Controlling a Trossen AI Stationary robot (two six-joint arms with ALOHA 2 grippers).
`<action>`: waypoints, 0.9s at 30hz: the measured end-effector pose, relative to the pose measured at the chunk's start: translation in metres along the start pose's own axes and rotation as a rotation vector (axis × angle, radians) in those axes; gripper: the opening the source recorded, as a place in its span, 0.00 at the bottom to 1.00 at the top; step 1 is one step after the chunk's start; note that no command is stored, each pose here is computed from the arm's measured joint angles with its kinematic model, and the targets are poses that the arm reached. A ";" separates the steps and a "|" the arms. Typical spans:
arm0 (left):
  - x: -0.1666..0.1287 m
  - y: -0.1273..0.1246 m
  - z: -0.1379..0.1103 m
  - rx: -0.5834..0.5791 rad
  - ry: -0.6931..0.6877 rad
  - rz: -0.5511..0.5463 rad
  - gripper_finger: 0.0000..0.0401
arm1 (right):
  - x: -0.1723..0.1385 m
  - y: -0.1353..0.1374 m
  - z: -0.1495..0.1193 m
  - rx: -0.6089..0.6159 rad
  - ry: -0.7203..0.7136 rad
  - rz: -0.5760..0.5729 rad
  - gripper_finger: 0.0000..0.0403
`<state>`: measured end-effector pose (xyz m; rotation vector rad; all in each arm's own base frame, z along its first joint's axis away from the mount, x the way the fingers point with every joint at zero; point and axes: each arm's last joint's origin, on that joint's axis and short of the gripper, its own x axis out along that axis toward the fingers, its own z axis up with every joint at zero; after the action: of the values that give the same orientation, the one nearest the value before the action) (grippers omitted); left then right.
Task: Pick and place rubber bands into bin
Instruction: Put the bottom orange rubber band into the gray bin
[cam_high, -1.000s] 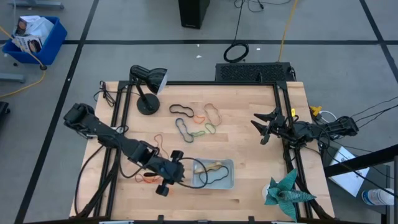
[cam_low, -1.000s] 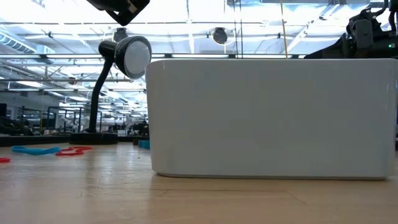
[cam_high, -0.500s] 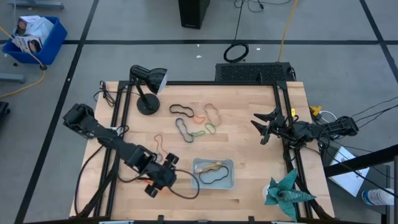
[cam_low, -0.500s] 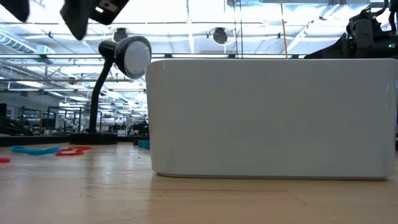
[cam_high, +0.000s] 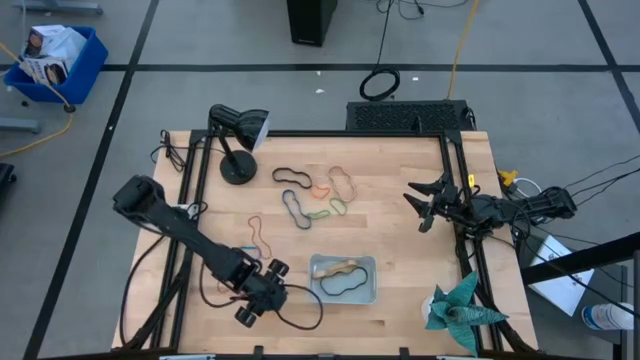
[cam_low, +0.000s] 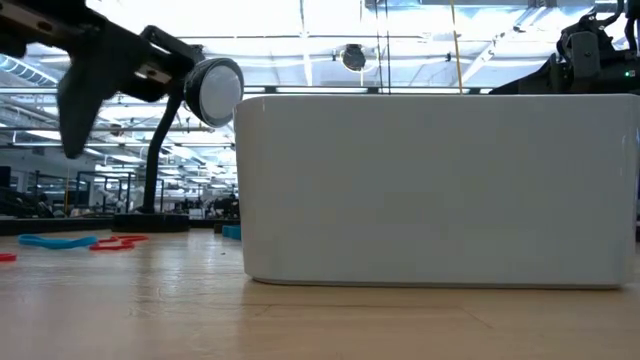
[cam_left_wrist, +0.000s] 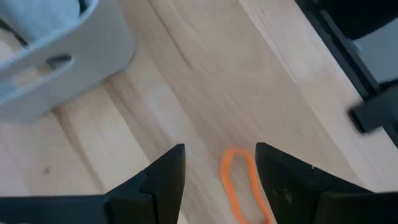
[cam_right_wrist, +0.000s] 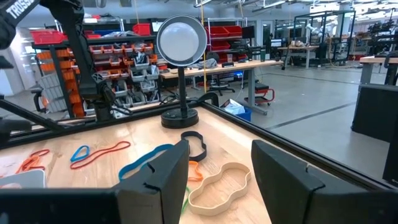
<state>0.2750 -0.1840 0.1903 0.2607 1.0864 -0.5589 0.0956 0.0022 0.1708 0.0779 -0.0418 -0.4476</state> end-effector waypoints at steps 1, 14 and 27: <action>0.003 0.000 0.001 0.001 -0.002 0.000 0.50 | 0.000 0.000 0.000 -0.001 0.002 -0.001 0.42; 0.045 0.000 -0.009 -0.077 0.115 -0.075 0.50 | 0.001 0.001 -0.002 -0.011 0.015 -0.002 0.42; 0.055 0.002 -0.011 -0.241 0.140 -0.025 0.50 | 0.001 0.001 -0.002 -0.014 0.018 -0.002 0.42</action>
<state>0.2866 -0.1940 0.1364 0.0764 1.2817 -0.4320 0.0975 0.0026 0.1692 0.0684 -0.0205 -0.4487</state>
